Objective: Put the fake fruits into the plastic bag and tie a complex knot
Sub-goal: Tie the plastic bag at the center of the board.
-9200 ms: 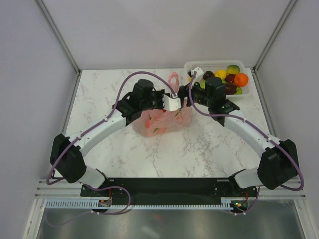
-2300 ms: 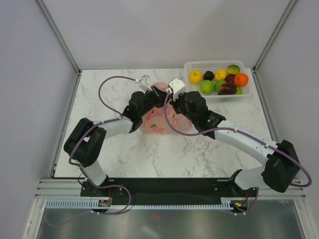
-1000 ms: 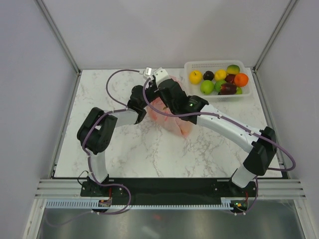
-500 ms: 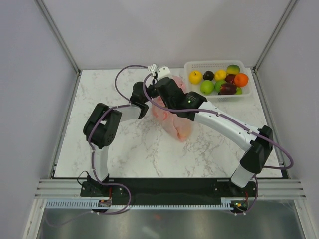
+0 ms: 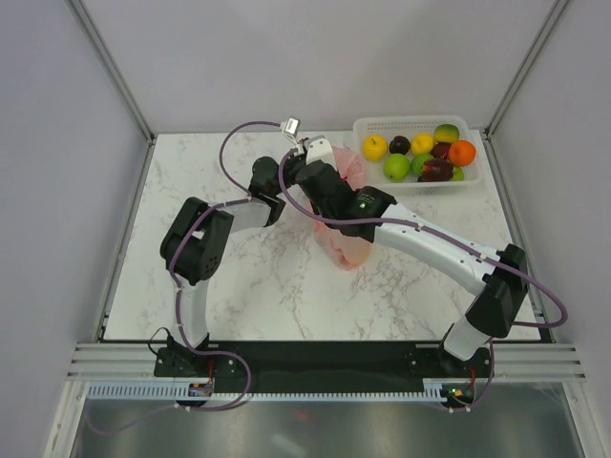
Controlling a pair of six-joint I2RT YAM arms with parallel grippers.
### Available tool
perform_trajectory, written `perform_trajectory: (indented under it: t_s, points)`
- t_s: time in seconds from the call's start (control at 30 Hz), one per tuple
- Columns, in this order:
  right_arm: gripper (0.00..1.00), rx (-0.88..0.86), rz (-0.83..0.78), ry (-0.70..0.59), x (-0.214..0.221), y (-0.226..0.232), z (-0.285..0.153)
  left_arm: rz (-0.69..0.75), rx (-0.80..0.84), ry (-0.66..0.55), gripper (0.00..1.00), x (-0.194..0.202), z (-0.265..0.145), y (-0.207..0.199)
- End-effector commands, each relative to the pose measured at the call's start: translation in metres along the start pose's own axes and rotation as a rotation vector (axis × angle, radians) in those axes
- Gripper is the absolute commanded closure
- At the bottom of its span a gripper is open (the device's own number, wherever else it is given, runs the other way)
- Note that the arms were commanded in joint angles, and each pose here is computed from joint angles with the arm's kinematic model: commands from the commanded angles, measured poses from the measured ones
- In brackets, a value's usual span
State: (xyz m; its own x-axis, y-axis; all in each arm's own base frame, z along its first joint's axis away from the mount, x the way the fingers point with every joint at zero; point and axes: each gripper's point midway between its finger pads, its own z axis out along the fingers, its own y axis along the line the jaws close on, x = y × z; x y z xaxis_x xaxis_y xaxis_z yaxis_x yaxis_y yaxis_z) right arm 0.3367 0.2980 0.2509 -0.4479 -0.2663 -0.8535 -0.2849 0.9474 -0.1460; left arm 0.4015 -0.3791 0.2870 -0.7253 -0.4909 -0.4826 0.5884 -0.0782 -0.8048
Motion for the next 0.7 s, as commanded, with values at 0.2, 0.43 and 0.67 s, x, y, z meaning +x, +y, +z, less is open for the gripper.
perform_trajectory:
  t_s: [0.2,0.43,0.67]
  points:
    - [1.0,-0.078,0.049,-0.067,-0.018,0.015,-0.022,-0.004,0.009,0.047,0.98,-0.003,0.007,-0.013]
    - [1.0,-0.106,0.029,-0.067,-0.02,0.014,-0.021,-0.136,-0.034,0.187,0.98,0.033,0.001,-0.003]
    - [1.0,-0.101,-0.007,-0.051,-0.013,0.013,-0.018,-0.21,-0.024,0.26,0.98,0.044,-0.003,-0.015]
